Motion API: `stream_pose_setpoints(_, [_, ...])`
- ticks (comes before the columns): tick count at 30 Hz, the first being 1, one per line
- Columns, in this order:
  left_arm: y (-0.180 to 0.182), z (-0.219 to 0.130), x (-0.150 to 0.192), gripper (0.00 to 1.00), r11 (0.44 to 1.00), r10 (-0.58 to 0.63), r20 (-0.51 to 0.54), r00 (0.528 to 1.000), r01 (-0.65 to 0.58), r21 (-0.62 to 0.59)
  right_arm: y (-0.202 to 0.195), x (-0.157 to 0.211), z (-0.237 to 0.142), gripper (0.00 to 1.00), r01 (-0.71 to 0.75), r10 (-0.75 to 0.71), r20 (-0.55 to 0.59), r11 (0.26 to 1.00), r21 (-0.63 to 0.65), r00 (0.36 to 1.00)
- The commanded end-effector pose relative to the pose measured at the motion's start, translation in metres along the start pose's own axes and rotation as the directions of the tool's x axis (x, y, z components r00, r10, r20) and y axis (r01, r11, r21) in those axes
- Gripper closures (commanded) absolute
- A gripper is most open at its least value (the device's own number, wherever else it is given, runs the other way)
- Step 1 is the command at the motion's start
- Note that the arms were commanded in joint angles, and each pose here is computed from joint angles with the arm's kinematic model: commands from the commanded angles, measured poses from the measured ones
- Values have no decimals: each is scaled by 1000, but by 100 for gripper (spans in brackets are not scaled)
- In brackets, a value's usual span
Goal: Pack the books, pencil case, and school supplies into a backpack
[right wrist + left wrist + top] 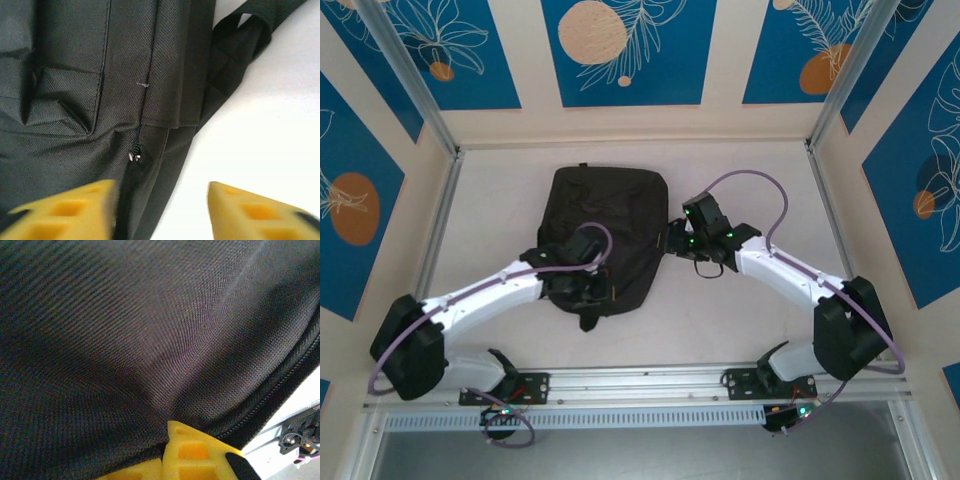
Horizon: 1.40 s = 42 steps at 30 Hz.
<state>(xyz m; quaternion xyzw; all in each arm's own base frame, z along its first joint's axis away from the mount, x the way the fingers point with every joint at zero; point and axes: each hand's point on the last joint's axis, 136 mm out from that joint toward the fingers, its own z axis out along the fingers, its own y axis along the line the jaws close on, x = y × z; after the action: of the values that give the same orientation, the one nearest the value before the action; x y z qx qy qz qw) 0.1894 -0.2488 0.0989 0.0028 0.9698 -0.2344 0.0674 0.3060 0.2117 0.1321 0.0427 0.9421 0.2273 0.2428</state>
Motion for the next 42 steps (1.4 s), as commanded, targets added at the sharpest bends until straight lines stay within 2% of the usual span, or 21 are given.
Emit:
stream_pose_setpoints(1, [-57,4,7,100,989,88,-43,995,-82,125,-26,-3,-22,35,-9,2,54,992,127,999])
stream_pose_setpoints(3, [-67,8,11,100,987,135,-69,988,-128,97,-42,-7,-36,31,-36,16,100,979,198,995])
stream_pose_setpoints(6, [-86,11,17,100,978,179,-95,979,-166,128,-55,-11,-54,28,-64,26,163,971,231,986])
stream_pose_setpoints(10, [-96,18,29,100,972,207,-155,966,-185,146,-66,-15,-69,22,-103,55,221,972,213,974])
stream_pose_setpoints(17, [-91,17,54,99,968,238,-252,938,-207,144,-65,-17,-77,21,-82,40,273,986,146,961])
stream_pose_setpoints(19, [-87,16,57,91,968,240,-262,935,-210,137,-63,-17,-78,16,-75,35,282,988,132,959])
stream_pose_setpoints(23, [-95,7,54,55,952,285,-229,931,-248,179,-49,-18,-78,14,-21,2,280,998,67,960])
stream_pose_setpoints(24, [-98,3,52,47,945,305,-212,928,-268,189,-46,-17,-78,12,0,-13,280,999,48,960])
stream_pose_setpoints(27, [-94,-9,41,30,930,356,-141,924,-336,148,-37,-15,-83,3,51,-52,287,999,10,956])
stream_pose_setpoints(28, [-92,-15,36,21,924,374,-105,921,-360,131,-35,-14,-85,1,63,-62,289,998,5,955])
stream_pose_setpoints(29, [-93,-22,31,1,913,398,-61,916,-388,129,-34,-13,-89,1,71,-69,287,997,5,955])
stream_pose_setpoints(32, [-109,-47,24,0,859,470,68,880,-474,194,-31,-11,-100,1,87,-78,300,996,-16,951])
stream_pose_setpoints(34, [-115,-67,13,0,840,485,168,858,-510,185,-27,-10,-107,1,97,-77,319,994,-47,944])
stream_pose_setpoints(38, [-93,-114,-34,0,864,476,388,789,-503,-39,-26,-14,-120,1,110,-87,352,993,-45,932])
stream_pose_setpoints(40, [-71,-144,-61,0,871,485,514,708,-442,-213,-11,-13,-122,1,206,-168,338,975,-81,926])
stream_pose_setpoints(41, [-62,-163,-75,0,863,503,580,641,-406,-299,-2,-12,-123,1,251,-208,325,963,-96,922])
stream_pose_setpoints(42, [-58,-177,-84,0,827,560,618,551,-418,-377,5,-10,-124,1,287,-241,317,952,-108,917])
